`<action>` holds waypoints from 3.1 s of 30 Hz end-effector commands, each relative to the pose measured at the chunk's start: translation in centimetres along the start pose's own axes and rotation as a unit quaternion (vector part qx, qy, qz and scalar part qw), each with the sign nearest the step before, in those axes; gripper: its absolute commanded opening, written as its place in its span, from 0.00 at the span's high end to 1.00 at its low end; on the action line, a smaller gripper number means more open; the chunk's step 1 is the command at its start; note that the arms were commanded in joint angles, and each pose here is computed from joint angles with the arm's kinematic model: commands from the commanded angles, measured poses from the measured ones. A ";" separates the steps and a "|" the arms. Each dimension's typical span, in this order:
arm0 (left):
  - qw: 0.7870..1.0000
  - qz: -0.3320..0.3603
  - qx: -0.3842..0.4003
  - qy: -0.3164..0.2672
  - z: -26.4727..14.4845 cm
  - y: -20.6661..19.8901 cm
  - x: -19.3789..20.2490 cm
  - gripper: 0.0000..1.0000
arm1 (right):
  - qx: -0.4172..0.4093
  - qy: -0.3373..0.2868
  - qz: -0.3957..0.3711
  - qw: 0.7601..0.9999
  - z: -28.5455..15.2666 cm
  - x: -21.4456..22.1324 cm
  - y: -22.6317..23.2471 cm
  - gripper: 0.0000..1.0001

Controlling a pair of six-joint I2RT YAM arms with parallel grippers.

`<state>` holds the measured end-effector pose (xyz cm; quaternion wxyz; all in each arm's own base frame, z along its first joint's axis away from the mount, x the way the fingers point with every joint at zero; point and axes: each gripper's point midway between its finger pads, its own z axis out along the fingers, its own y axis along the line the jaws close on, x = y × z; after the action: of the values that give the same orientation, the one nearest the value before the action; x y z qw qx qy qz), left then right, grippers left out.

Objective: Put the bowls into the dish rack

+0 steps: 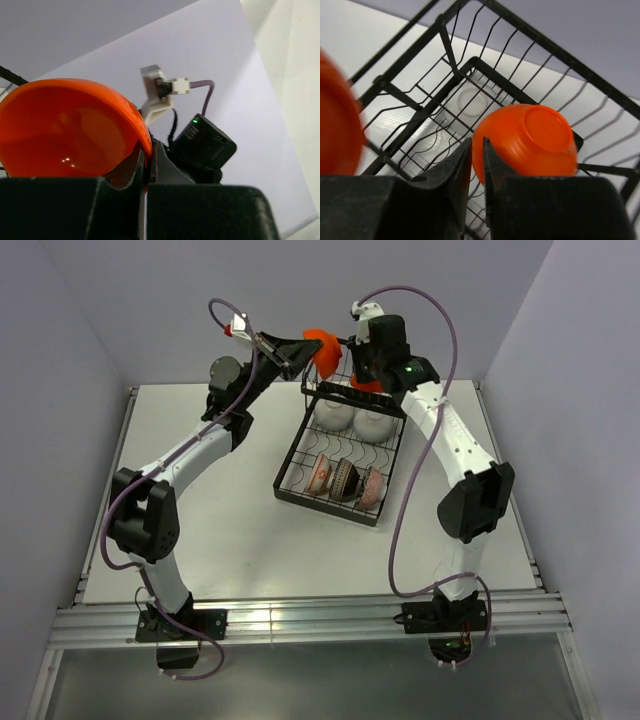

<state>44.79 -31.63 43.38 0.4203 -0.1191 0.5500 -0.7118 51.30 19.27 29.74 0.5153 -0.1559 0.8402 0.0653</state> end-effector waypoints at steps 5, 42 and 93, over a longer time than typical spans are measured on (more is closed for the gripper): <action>0.998 -0.031 0.045 -0.014 1.1 -2.1 0.5 1.00 | 0.023 -0.138 0.023 0.990 -9.8 -8.6 -2.2 0.54; 0.997 -0.052 0.061 0.017 1.3 -4.5 1.7 1.00 | -0.221 -0.097 -0.071 0.968 -9.7 -5.6 2.7 0.00; 0.998 -0.065 0.017 0.017 1.3 -1.9 2.2 0.72 | -0.190 -0.108 -0.166 0.962 -7.2 -5.5 4.2 1.00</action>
<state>45.63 -34.89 40.28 0.3487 -0.1691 0.5716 -0.7233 45.81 22.93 35.23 0.5302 -0.3690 0.7412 0.1828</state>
